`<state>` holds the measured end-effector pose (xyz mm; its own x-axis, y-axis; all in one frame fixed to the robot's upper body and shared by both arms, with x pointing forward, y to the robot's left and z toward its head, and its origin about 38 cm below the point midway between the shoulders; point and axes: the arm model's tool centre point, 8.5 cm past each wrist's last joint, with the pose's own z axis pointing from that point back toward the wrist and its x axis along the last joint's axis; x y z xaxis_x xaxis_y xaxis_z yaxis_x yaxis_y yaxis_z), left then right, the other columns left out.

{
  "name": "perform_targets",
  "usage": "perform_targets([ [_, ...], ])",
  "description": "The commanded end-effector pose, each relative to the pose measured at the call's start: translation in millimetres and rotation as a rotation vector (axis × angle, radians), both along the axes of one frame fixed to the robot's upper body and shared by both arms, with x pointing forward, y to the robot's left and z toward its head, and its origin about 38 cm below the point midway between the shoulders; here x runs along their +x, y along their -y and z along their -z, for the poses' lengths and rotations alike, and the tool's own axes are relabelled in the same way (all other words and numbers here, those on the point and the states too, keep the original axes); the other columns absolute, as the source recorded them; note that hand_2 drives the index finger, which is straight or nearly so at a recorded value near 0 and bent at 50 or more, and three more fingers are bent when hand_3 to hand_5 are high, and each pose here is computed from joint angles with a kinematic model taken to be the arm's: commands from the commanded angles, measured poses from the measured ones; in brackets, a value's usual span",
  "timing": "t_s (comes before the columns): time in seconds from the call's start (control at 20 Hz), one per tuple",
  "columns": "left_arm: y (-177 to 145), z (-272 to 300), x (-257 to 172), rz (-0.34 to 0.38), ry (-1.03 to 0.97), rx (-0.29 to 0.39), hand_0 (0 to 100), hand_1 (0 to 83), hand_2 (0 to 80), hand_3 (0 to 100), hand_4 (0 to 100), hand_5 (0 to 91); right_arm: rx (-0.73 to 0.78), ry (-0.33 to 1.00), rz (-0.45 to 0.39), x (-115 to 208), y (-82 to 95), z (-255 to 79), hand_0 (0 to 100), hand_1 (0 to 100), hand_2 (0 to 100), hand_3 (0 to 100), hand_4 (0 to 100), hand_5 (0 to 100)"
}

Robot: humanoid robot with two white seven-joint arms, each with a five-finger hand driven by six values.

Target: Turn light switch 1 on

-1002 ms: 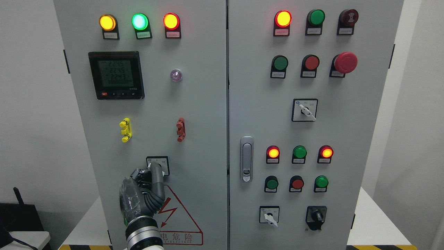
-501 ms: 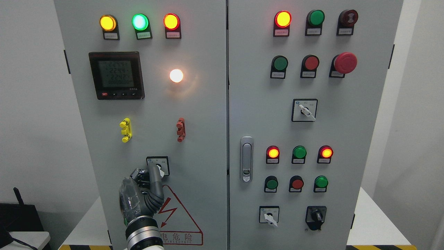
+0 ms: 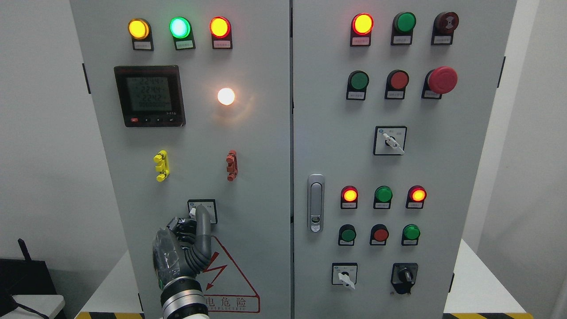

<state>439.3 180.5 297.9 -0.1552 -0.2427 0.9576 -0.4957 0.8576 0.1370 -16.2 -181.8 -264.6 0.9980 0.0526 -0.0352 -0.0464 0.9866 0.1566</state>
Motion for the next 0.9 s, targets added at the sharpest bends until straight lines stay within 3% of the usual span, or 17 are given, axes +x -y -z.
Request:
perform_targets([
  [0.0, 0.4, 0.6, -0.7, 0.003, -0.001, 0.0, 14, 31.2, 60.6, 74, 78, 73.2, 0.0, -0.001, 0.017, 0.1, -0.1, 0.0, 12, 39, 0, 0, 0, 0],
  [0.85, -0.8, 8.8, -13.2, 0.007, 0.008, -0.016, 12, 32.3, 62.7, 75, 80, 75.0, 0.0, -0.001, 0.017, 0.1, -0.1, 0.0, 12, 39, 0, 0, 0, 0],
])
